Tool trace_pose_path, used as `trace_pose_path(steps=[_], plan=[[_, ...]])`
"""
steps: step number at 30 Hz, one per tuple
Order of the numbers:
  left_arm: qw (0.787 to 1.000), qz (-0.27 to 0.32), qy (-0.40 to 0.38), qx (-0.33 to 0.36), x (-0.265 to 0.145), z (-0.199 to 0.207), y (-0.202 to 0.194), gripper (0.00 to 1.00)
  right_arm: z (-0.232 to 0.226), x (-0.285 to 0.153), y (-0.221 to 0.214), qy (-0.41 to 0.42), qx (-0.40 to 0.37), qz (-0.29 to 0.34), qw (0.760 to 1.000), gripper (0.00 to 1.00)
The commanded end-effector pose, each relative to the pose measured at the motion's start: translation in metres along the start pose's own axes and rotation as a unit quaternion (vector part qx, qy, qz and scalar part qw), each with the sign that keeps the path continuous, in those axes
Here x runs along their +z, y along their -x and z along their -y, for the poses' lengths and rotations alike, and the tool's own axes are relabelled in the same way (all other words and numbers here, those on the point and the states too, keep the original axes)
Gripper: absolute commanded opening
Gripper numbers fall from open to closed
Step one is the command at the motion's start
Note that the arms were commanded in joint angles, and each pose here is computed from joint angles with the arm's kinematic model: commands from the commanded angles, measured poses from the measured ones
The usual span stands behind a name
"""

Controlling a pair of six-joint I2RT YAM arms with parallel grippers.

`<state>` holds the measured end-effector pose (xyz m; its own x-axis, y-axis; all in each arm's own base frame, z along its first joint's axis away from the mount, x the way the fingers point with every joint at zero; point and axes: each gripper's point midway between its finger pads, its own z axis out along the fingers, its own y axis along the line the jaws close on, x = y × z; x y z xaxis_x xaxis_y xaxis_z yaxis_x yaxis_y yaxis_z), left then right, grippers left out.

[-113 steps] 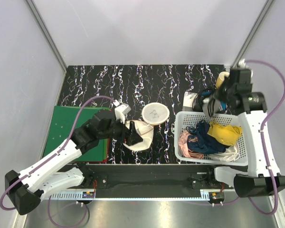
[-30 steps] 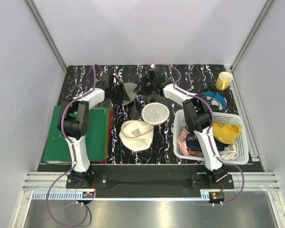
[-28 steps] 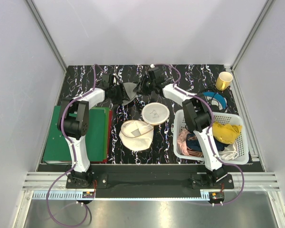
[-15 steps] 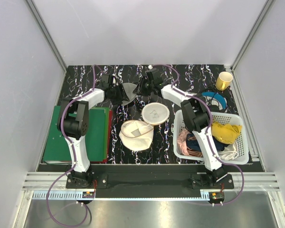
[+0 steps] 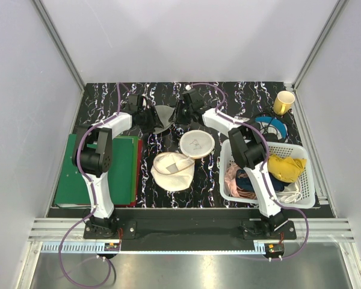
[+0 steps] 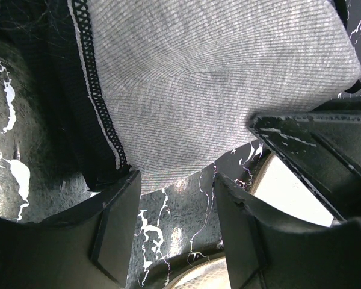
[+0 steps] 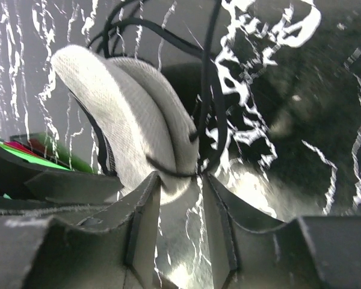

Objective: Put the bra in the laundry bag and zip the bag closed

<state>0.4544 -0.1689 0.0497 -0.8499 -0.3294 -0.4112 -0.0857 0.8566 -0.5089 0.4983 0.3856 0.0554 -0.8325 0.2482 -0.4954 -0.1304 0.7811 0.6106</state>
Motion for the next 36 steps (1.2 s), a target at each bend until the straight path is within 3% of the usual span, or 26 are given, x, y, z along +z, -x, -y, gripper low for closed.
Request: trace_pose_path(steps=[1, 27, 36], plan=[[0.999, 0.037, -0.019, 0.009, -0.016, 0.014, 0.021, 0.56, -0.035, -0.040, 0.030, 0.014, -0.030, 0.048, 0.998, 0.45], [0.999, 0.043, -0.018, 0.008, -0.020, 0.013, 0.024, 0.57, -0.039, -0.002, 0.033, 0.035, -0.038, 0.040, 0.998, 0.33], [0.999, 0.030, -0.031, -0.009, -0.015, 0.011, 0.024, 0.57, -0.030, -0.031, 0.024, 0.008, -0.045, 0.035, 0.998, 0.47]])
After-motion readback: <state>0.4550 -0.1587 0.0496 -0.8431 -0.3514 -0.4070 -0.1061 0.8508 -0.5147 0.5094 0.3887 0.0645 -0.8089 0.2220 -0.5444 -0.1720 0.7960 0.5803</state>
